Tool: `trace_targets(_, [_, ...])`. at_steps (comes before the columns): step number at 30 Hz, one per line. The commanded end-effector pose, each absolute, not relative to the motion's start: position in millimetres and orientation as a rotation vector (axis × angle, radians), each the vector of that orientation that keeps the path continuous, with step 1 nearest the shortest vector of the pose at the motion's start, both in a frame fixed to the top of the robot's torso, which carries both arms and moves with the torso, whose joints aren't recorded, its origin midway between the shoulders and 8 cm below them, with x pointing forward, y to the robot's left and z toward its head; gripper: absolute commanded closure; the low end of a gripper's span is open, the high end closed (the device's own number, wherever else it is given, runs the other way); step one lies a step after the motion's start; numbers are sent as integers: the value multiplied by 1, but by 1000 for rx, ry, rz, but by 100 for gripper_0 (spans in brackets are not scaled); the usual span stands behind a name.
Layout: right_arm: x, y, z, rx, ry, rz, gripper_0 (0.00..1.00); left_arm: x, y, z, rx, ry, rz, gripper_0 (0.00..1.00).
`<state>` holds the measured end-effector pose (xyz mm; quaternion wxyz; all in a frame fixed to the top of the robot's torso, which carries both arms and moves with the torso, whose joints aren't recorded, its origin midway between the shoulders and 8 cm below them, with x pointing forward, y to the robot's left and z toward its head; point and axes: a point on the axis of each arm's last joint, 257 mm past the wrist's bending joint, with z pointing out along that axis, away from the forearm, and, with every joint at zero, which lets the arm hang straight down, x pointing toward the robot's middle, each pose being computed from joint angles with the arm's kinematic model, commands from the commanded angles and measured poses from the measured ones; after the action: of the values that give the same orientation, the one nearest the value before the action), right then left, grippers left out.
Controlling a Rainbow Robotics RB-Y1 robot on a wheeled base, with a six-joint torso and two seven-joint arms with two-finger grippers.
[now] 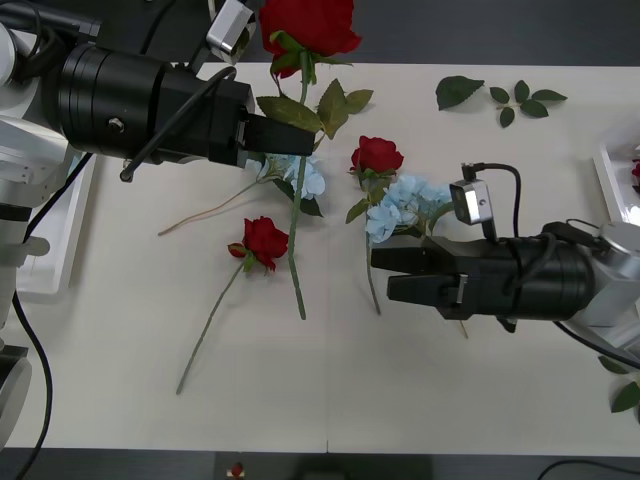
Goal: Put the red flowers into the right box and the blue flowers into the left box
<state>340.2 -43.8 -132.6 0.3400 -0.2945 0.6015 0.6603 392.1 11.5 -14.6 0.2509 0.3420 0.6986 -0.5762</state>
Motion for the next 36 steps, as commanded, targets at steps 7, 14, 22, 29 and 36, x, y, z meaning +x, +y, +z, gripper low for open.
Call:
trace_targets(7, [331, 20, -100, -691, 1457, 1791, 0, 391, 6, 16, 1001, 1784, -1541, 100])
trace_targets(14, [324, 39, -86, -670, 1399, 1840, 0, 391, 6, 16, 1001, 1784, -1541, 100])
trace_targets(22, [319, 67, -80, -607, 1374, 1895, 0, 391, 6, 16, 1001, 1784, -1541, 100])
trace_targets(29, [328, 85, -80, -545, 1385, 1878, 7, 391, 6, 16, 1001, 1784, -1541, 100])
trace_targets(36, [334, 89, -78, -510, 1387, 1867, 69, 391, 6, 16, 1001, 1784, -1541, 100])
